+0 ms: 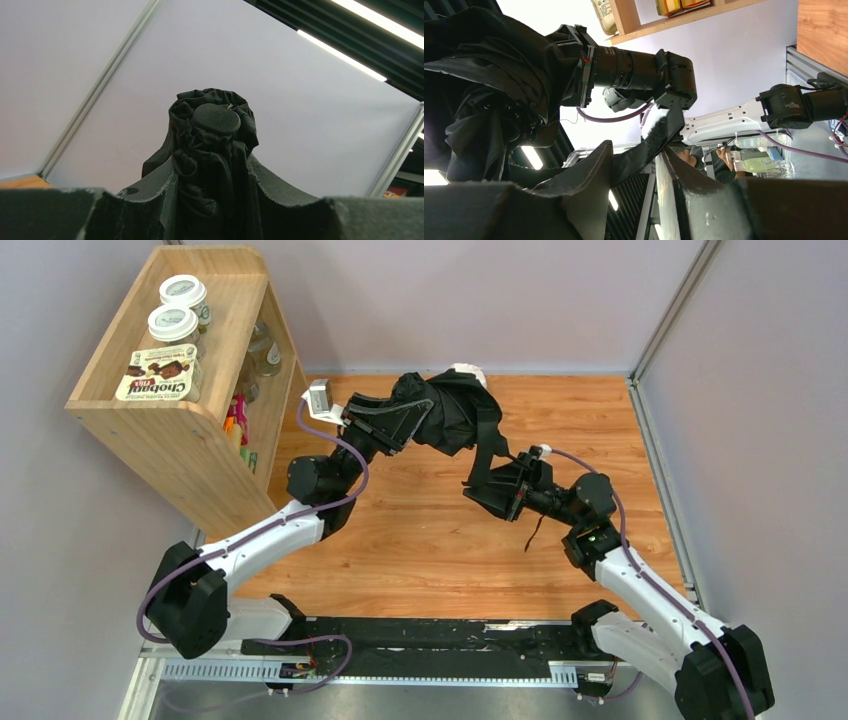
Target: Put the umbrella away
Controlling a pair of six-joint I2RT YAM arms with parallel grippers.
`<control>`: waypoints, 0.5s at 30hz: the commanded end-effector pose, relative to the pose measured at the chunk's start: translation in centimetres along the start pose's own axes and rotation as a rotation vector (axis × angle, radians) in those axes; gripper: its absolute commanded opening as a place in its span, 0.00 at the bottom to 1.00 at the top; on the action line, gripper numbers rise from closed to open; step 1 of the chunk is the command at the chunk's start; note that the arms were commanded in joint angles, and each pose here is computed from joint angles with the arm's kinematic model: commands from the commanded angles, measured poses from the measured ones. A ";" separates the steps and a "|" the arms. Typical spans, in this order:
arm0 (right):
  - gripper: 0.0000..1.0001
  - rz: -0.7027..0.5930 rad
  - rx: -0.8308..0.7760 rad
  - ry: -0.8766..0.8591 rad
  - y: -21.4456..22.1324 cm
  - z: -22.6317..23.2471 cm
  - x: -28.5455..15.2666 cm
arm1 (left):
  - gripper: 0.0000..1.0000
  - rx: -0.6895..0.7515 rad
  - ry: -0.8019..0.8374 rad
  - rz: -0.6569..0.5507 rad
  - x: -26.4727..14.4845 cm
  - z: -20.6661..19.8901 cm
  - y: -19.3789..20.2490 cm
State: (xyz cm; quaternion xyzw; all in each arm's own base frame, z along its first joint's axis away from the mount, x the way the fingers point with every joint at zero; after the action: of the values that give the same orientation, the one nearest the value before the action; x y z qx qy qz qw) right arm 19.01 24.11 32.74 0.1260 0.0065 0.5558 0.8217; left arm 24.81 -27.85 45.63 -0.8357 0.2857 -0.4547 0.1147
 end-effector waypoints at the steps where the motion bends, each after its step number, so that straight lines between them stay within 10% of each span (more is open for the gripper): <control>1: 0.45 0.008 0.509 -0.061 -0.9 3.2 -0.1 | 0.00 -0.002 0.124 -0.031 0.4 -3.0 -1.2; 10: 0.34 0.020 0.484 -0.091 -1.1 4.0 0.5 | 0.00 -0.025 0.134 -0.031 0.5 -3.3 -1.1; 15: 0.00 -0.002 0.416 -0.131 -1.7 4.2 0.7 | 0.00 -0.101 0.143 -0.048 0.6 -3.3 -0.8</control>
State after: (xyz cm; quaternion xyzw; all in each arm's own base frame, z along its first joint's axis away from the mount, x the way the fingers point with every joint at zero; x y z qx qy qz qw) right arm 20.37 24.41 32.73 0.1282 -0.0111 0.5456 0.8281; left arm 24.68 -28.53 45.08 -0.8338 0.3073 -0.4478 0.0992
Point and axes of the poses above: each gripper's point midway between its finger pads, its own x axis out along the fingers, its own z axis along the line the jaws close on, y = z × x, the point moved 1 cm from there along -x, back along the fingers, and after that the axes turned 7 degrees about -x, right-handed, at the moved point
